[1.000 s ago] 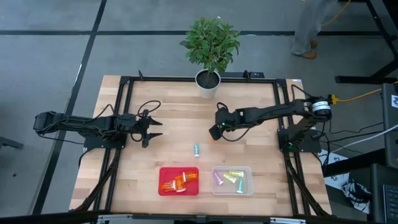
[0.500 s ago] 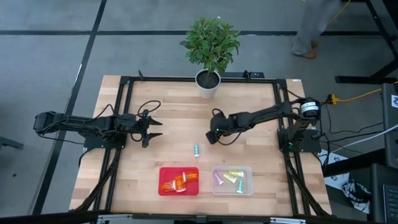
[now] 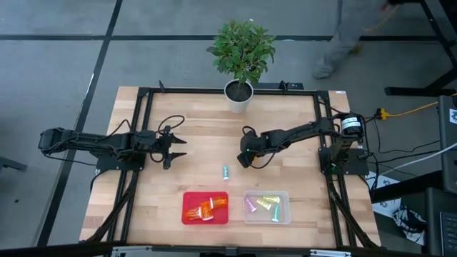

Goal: Pick and place medicine bottles into bin by pill shape (circle, oval)
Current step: Put the large orange pill bottle into the red bin

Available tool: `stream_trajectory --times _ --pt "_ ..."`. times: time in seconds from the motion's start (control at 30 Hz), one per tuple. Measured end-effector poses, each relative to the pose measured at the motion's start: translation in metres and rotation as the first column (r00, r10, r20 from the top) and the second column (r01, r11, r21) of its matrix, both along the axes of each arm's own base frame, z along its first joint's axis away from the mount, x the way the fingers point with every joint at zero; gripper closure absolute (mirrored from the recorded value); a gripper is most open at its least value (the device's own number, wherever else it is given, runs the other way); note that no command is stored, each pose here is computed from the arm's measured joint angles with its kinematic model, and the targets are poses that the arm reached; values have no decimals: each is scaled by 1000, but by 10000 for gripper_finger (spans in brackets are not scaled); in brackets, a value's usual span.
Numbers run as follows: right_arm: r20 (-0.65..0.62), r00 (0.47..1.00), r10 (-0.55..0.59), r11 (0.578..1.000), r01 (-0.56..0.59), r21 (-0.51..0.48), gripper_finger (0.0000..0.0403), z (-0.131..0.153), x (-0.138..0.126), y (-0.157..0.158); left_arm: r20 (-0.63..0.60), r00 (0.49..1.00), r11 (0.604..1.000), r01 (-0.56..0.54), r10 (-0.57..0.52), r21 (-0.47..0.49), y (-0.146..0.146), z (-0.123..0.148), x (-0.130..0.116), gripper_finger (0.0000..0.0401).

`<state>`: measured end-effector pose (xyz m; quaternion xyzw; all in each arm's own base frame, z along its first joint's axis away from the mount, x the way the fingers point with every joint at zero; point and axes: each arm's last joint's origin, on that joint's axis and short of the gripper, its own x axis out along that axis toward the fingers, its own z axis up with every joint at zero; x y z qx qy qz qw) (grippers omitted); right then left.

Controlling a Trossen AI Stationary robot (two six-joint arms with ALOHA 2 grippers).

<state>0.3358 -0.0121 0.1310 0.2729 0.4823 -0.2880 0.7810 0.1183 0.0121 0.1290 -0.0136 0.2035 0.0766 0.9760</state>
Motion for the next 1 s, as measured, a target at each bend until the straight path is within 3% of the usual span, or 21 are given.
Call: stream_trajectory --times 0.17,0.3,0.4,0.5,0.67,0.73,0.87,1.0 --pt "113 986 124 992 -120 -43 233 14 17 4 -1 1000 1000 0 0 0 0 0 0 173" --pt "279 913 299 954 -284 -94 237 35 38 17 -1 1000 1000 0 0 0 0 0 0 173" --pt "383 821 423 906 -386 -172 226 57 54 27 -1 1000 1000 0 0 0 0 0 0 173" --pt "471 696 542 840 -471 -270 224 80 66 41 -1 1000 1000 0 0 0 0 0 0 173" --pt "559 414 719 673 -617 -409 225 102 73 69 0 1000 1000 0 0 -1 0 0 0 173" --pt "559 328 762 611 -650 -451 225 105 72 81 0 1000 1000 -1 1 -1 0 0 0 173" --pt "540 258 801 547 -683 -485 225 104 67 102 -1 1000 1000 2 -2 4 0 0 0 173" --pt "545 188 817 509 -679 -529 225 108 65 119 -2 1000 1000 2 -2 6 0 0 0 173"
